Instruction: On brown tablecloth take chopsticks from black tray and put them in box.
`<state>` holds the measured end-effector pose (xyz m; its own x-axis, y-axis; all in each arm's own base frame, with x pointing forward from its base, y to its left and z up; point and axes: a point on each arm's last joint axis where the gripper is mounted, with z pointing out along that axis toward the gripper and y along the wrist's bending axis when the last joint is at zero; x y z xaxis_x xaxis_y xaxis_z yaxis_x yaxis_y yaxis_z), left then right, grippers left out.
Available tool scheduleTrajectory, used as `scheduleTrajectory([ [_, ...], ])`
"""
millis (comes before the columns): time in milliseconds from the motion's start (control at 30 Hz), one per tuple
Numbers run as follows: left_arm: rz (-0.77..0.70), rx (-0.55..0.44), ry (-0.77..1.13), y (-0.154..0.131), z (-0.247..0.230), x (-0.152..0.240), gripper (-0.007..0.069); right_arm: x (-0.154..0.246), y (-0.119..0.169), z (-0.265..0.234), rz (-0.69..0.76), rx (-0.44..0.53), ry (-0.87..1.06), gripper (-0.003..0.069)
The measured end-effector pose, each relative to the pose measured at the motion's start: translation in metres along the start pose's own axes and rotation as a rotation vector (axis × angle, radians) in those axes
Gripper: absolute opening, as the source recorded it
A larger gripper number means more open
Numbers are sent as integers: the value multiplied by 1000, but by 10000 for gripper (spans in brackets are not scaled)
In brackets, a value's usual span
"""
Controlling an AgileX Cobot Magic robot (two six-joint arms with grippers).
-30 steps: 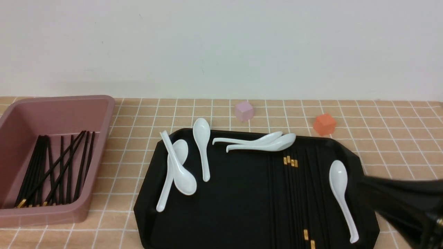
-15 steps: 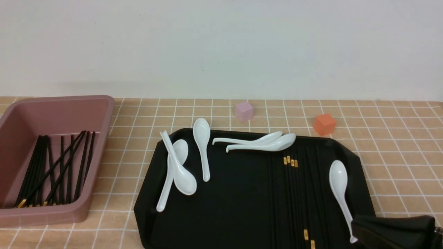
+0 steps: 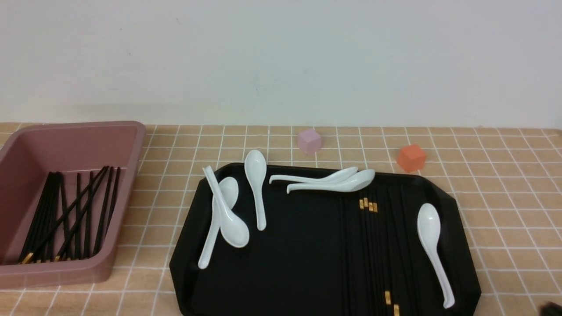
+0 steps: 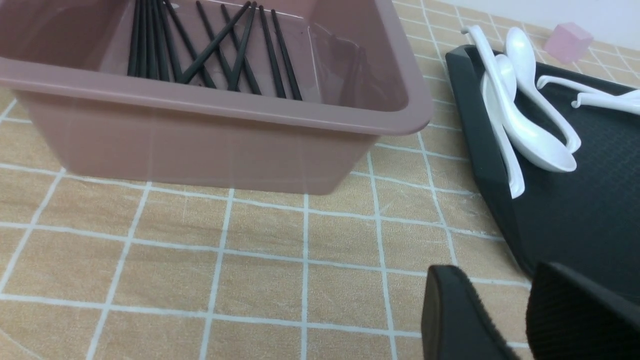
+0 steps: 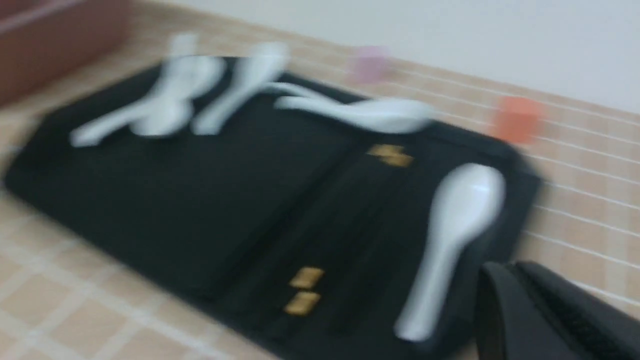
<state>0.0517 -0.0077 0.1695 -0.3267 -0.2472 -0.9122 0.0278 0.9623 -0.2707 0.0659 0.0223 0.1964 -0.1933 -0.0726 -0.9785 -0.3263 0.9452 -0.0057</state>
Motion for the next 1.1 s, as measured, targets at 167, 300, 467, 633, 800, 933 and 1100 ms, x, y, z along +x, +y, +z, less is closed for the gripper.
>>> scheduleTrajectory([
  [167,0,0,0,0,0,0,238,16,-7,-11,29,138,-19,46],
  [300,0,0,0,0,0,0,238,25,-8,-12,41,164,69,53],
  [467,0,0,0,0,0,0,238,25,-8,-13,42,166,78,58],
  [633,0,0,0,0,0,0,238,25,-8,-13,42,165,80,64],
  [800,0,0,0,0,0,0,238,25,-8,-13,42,165,81,75],
  [933,-1,0,0,0,0,0,238,25,-8,-13,42,165,81,82],
  [1100,-1,0,0,0,0,0,238,25,-8,-13,42,165,81,88],
])
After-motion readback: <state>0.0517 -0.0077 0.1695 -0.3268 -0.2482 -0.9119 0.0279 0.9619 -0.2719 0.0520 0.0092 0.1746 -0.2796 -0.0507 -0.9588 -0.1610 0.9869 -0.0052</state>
